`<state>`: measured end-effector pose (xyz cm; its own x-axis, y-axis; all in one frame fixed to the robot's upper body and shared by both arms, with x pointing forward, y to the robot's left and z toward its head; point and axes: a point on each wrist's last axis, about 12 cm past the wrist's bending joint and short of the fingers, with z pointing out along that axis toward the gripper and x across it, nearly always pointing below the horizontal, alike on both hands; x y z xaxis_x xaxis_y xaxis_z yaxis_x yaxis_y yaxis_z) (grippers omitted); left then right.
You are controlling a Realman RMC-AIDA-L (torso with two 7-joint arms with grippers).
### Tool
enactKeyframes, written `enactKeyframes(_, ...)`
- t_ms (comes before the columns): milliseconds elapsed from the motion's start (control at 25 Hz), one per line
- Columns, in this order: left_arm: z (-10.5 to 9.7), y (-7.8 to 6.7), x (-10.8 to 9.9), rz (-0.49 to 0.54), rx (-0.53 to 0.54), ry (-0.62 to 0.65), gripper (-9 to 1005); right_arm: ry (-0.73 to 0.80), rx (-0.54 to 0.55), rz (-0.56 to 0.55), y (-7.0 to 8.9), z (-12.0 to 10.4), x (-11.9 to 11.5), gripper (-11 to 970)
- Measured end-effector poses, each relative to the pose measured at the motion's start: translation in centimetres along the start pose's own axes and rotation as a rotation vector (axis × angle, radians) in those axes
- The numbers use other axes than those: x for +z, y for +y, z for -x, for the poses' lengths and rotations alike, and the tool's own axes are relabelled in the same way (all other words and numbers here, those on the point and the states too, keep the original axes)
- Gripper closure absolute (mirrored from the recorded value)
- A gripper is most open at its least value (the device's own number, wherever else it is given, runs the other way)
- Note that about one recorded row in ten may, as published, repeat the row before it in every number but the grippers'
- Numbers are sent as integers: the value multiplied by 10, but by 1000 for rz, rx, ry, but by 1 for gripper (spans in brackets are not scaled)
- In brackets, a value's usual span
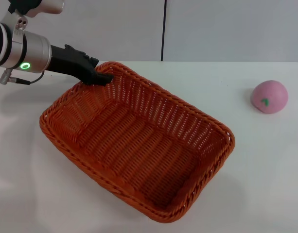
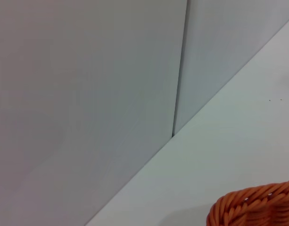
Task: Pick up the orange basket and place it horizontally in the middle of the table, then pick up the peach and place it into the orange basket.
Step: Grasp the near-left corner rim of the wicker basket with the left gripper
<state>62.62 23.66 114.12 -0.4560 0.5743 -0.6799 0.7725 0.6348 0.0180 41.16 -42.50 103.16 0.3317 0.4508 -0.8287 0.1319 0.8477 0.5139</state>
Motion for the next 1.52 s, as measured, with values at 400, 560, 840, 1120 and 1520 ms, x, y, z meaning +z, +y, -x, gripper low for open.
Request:
enactKeyframes(400, -2, -1, 1, -5, 0, 10, 489, 3, -1, -4, 0, -1, 1, 274)
enactKeyframes(560, -2, -1, 1, 2, 10, 4, 529, 4, -2, -5, 0, -1, 0, 274)
enactKeyframes(840, -2, -1, 1, 2, 10, 4, 628, 4, -4, -8, -1, -1, -1, 274)
enactKeyframes(1120, -2, -4, 1, -19, -21, -1, 770, 10, -4, -17, -2, -1, -1, 274)
enactKeyframes(1520, 6, -5, -19, -33, -271, -43, 805, 13, 2, -10, -1, -2, 1, 275)
